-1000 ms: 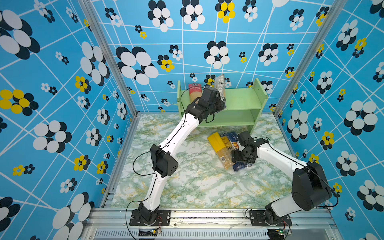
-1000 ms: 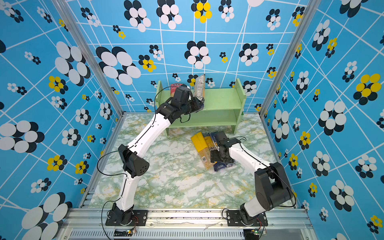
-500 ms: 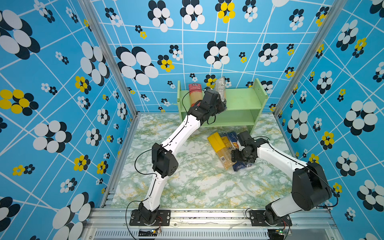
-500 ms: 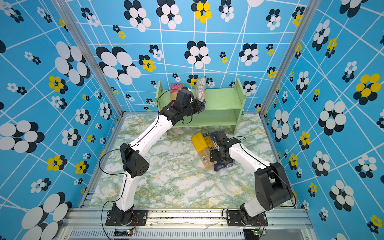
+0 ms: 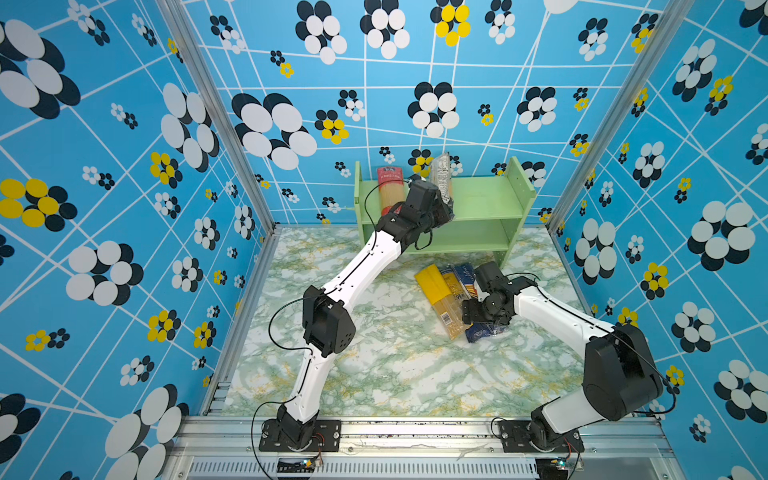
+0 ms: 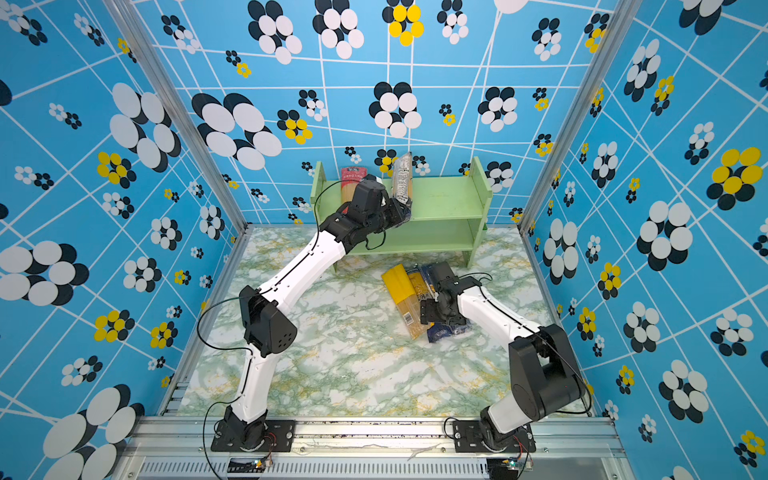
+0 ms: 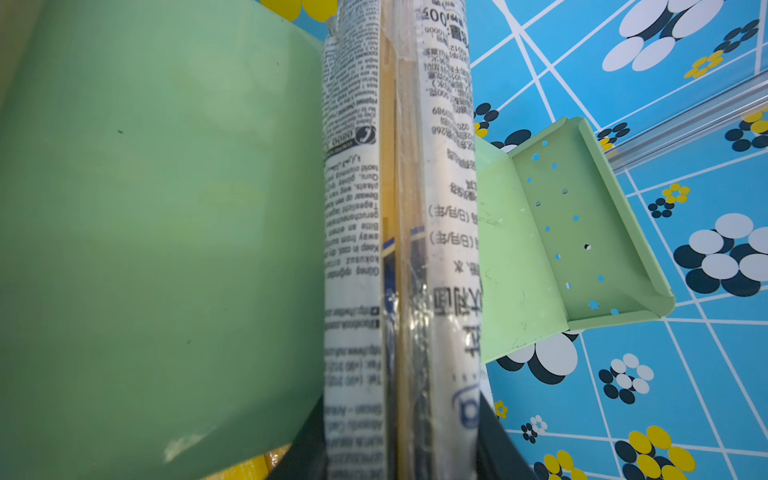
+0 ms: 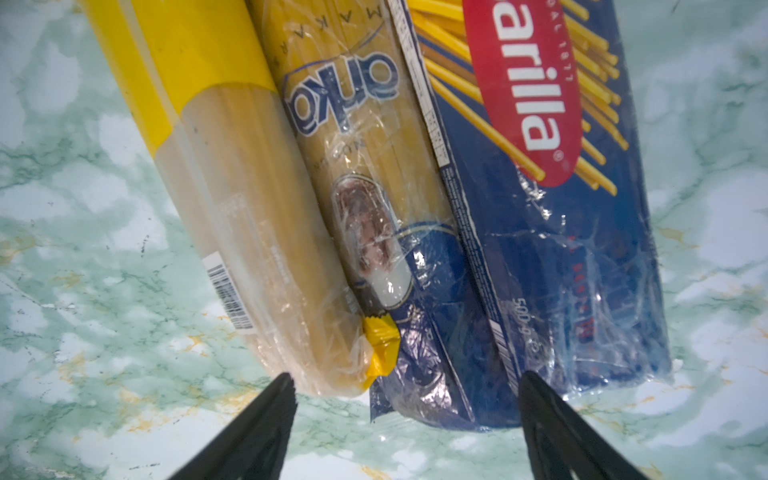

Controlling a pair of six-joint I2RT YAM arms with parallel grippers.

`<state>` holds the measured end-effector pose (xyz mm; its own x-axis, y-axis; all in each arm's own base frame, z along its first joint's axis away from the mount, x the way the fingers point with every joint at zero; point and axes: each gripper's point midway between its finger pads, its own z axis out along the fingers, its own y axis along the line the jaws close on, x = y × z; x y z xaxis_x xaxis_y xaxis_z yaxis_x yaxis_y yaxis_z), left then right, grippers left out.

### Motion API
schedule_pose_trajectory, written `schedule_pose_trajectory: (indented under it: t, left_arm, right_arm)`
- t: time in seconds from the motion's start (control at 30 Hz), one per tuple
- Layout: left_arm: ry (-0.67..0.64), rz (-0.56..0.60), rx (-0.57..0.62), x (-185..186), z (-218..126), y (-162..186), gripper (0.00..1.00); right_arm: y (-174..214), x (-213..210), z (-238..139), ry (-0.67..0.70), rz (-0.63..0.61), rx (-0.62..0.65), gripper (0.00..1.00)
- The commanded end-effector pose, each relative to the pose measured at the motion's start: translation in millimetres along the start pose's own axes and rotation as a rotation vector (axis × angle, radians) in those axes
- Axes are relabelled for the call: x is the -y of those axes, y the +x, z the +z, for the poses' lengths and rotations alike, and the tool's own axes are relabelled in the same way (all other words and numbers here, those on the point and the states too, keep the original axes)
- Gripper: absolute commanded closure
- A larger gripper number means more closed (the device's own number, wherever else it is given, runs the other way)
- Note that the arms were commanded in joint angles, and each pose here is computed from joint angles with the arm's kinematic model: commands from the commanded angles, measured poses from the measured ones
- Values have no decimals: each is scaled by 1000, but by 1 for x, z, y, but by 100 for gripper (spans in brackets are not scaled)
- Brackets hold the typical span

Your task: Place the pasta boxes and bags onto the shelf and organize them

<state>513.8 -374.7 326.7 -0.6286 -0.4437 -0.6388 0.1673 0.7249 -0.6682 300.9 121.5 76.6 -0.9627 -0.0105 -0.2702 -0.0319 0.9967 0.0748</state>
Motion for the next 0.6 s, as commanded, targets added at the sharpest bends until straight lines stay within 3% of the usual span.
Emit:
schedule_pose_trajectory:
  t: [0.0,0.1,0.2,0.57]
  left_arm:
    - [77,37,154,35,-36,-44,98]
    - [69,39,158,33,-38,-45,98]
    - [73,39,156,34,-37,-44,88]
    - [81,31,136,31,-31,-38,72]
  right_arm:
    - [2,1,3,-2,11,-22,14]
    - [2,1,3,-2,11,-22,14]
    - [1,0,2,-4,13,-19,14]
    - [3,1,2,-1,17,-23,14]
